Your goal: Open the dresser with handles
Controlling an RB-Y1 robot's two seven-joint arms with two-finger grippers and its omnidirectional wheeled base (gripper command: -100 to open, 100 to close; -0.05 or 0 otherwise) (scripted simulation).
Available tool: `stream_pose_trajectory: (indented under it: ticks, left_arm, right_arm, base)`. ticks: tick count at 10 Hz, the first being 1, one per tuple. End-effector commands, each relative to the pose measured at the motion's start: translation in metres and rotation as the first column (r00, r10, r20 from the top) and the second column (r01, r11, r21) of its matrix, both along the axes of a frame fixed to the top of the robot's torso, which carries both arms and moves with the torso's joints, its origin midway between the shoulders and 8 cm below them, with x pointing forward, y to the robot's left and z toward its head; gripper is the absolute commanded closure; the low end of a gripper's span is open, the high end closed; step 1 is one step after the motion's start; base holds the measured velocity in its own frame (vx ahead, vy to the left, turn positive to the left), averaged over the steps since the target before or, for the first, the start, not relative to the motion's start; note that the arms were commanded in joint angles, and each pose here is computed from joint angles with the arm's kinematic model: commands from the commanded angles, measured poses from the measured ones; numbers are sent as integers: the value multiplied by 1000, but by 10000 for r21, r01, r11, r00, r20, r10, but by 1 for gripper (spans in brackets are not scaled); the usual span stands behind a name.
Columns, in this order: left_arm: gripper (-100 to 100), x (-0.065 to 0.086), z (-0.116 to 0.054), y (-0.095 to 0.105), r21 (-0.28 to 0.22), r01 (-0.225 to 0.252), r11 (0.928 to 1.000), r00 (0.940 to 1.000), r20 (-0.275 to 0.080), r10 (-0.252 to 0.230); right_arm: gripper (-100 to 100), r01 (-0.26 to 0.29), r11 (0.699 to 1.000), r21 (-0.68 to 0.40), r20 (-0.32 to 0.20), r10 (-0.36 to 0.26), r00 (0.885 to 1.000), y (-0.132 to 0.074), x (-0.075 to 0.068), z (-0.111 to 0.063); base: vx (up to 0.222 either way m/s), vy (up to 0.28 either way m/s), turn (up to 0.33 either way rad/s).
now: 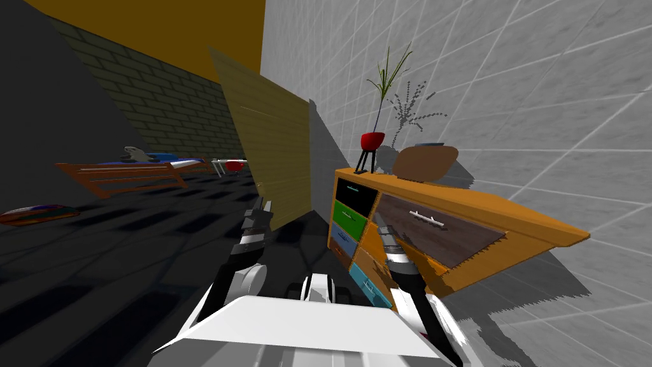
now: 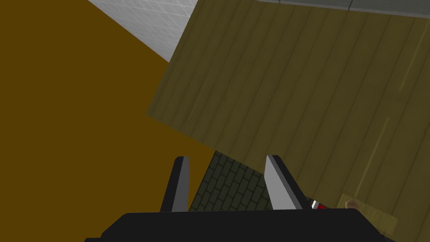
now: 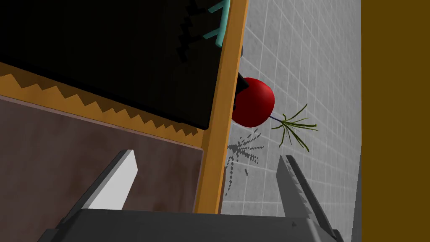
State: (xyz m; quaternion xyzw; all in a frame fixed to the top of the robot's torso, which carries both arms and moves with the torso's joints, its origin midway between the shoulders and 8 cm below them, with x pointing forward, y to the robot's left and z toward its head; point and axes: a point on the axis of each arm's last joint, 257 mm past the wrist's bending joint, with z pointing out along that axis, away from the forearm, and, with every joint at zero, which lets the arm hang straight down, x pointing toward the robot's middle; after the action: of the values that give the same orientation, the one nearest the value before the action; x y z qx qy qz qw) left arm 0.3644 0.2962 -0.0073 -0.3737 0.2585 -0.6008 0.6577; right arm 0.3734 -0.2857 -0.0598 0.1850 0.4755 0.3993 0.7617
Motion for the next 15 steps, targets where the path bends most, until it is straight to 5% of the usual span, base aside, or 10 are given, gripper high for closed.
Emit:
stream_pose_trajectory:
  ticks: [1, 6, 8, 9, 10, 11, 13, 14, 15]
  left_arm:
    - [0, 0, 0, 0, 1, 0, 10000, 10000, 1, 0]
    - [0, 0, 0, 0, 0, 0, 10000, 10000, 0, 0]
    - [0, 0, 0, 0, 1, 0, 10000, 10000, 0, 0]
    - [0, 0, 0, 0, 0, 0, 10000, 10000, 0, 0]
    - [0, 0, 0, 0, 1, 0, 10000, 10000, 1, 0]
    - [0, 0, 0, 0, 2, 0, 10000, 10000, 0, 0]
    - [0, 0, 0, 0, 2, 0, 10000, 10000, 0, 0]
    - [0, 0, 0, 0, 1, 0, 10000, 10000, 0, 0]
    - [0, 0, 0, 0, 1, 0, 10000, 10000, 1, 0]
  right_arm:
    - [-100, 480, 9901, -1320, -546, -556, 9970, -7, 6, -22]
    - [-100, 1141, 9240, -3651, -1335, -1733, 9758, -27, 17, -62]
    - [-100, 1401, 8512, -5058, -1720, -2587, 9505, -46, 21, -90]
    - [-100, 1385, 8416, -5221, -1700, -2618, 9500, -45, 21, -91]
    - [-100, 1441, 7929, -5920, -1832, -3065, 9341, -57, 22, -104]
    - [-100, 1430, 7886, -5981, -1823, -3076, 9339, -57, 22, -105]
    - [-100, 1387, 6799, -7201, -2002, -3950, 8966, -83, 23, -132]
    - [-100, 1348, 6606, -7385, -1936, -3993, 8962, -82, 23, -133]
    - [-100, 1242, 5944, -7945, -1945, -4428, 8752, -97, 22, -146]
  base:
    - [56, 82, -8]
    - [54, 116, -15]
    - [60, 142, -15]
    - [60, 124, -13]
    - [61, 106, -12]
    - [53, 81, -7]
    - [69, 116, -19]
    - [71, 126, -13]
    - [61, 127, -10]
